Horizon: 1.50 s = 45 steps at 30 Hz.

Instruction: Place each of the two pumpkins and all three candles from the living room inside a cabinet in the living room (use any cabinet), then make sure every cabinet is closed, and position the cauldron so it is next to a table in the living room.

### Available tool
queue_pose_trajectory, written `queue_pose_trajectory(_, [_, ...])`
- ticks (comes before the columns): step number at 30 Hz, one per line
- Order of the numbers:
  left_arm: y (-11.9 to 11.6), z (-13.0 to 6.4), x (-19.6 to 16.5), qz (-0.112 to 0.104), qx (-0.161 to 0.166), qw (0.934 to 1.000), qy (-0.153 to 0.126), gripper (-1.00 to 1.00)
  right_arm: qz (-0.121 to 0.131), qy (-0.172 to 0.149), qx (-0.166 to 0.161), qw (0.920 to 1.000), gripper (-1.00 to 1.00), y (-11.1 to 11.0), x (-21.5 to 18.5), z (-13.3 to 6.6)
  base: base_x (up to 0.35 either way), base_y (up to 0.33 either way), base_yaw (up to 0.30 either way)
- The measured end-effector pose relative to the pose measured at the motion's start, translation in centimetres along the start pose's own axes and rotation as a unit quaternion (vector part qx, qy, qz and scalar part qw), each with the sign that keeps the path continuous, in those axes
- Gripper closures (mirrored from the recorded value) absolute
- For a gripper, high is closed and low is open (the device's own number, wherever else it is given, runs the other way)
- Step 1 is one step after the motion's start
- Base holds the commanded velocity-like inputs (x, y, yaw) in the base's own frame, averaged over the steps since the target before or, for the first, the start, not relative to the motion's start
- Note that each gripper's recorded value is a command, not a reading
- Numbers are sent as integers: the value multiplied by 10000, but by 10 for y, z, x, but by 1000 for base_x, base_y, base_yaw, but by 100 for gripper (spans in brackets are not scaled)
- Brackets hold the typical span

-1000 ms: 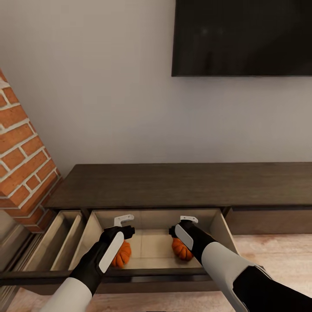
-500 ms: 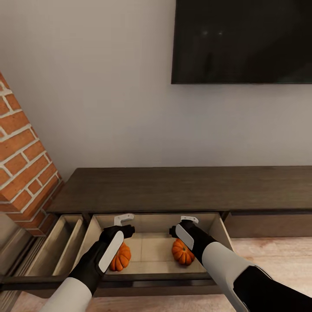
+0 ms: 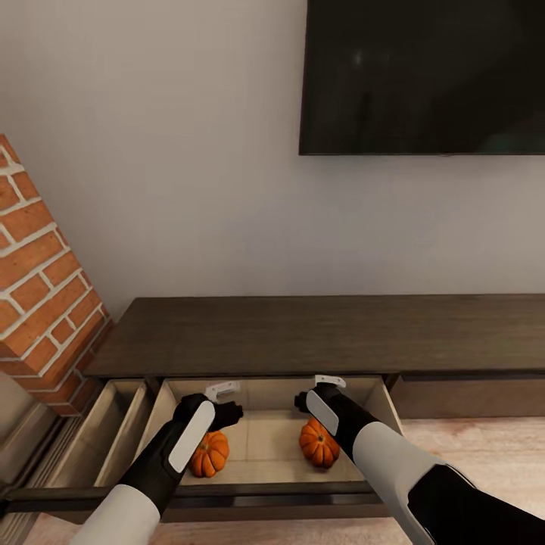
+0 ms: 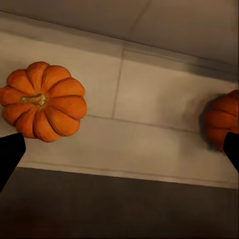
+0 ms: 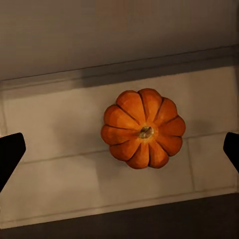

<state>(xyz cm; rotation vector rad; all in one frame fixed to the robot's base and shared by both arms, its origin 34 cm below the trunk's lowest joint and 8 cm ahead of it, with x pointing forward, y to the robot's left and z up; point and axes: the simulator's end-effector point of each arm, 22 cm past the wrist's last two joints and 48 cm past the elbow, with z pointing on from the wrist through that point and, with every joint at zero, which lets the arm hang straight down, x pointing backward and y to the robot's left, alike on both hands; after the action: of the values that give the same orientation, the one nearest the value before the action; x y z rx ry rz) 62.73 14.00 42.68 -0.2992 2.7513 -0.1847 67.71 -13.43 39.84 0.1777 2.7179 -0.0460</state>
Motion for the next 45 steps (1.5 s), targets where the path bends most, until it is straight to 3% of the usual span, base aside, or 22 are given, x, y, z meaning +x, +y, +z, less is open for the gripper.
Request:
queue_pose_trajectory(5, [11,2,15,62,61,9998,171,-100,-30,165,77,9998,-100,-4,8,1,0,0,0])
queue_pose_trajectory(12, [21,13,62,163,70,9975,687,-100,-55,176,2,9998,-100,0,11,0,0,0,0])
queue_pose_trajectory(21, [25,16,101,114,136,9939,1092,-100,-52,175,-1,9998,-100,1,7,-7,0,0,0])
queue_pose_trajectory(37, [26,16,98,107,129,9946,1025,-100,-60,174,0,9998,-100,1,7,-7,0,0,0])
queue_pose_trajectory(42, [28,20,78,-8,72,9984,569,-100,-60,173,-1,9998,-100,1,7,-7,0,0,0])
queue_pose_trajectory(45, [32,22,66,37,-20,9997,251,-100,-60,174,0,9998,-100,1,7,-7,0,0,0])
